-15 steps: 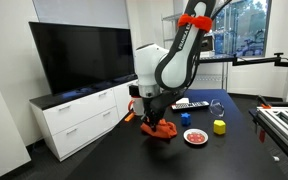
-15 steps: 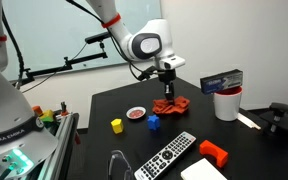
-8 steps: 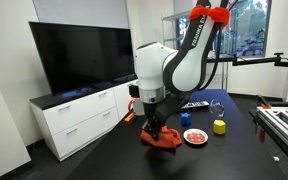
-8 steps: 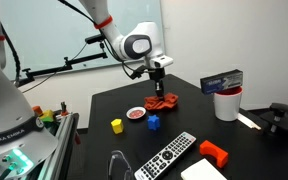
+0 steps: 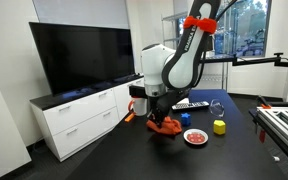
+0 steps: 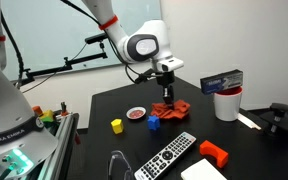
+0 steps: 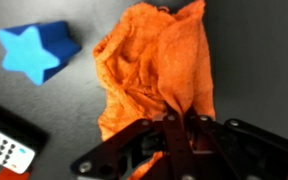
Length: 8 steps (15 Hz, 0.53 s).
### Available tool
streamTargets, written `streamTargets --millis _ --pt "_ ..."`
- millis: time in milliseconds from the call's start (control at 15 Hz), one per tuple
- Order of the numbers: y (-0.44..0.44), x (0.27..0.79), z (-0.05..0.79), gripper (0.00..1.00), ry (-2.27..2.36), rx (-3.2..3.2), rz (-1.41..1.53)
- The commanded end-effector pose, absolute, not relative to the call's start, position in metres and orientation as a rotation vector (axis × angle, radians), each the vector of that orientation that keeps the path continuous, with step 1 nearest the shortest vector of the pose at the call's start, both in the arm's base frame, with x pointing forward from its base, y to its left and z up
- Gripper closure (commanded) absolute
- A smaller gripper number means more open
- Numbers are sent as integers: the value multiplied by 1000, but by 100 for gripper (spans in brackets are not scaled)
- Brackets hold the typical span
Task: Move the orange cloth to the left and right
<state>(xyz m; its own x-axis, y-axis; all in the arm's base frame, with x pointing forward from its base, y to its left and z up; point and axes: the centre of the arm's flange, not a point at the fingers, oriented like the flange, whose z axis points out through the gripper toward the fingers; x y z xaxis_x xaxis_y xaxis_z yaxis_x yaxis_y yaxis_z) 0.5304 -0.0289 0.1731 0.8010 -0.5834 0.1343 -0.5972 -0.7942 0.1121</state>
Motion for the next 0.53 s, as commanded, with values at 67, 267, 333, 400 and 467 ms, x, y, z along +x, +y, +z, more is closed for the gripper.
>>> streamTargets --millis 67,267,333,400,467 --pt "-107 525 166 97 -1079 2698 180" --pt "-137 519 161 97 -1139 2645 164" --pt "-134 520 161 97 -1141 2648 164" --pt "-127 523 161 97 -1136 2658 164" --pt "-118 524 163 97 -1128 2671 169"
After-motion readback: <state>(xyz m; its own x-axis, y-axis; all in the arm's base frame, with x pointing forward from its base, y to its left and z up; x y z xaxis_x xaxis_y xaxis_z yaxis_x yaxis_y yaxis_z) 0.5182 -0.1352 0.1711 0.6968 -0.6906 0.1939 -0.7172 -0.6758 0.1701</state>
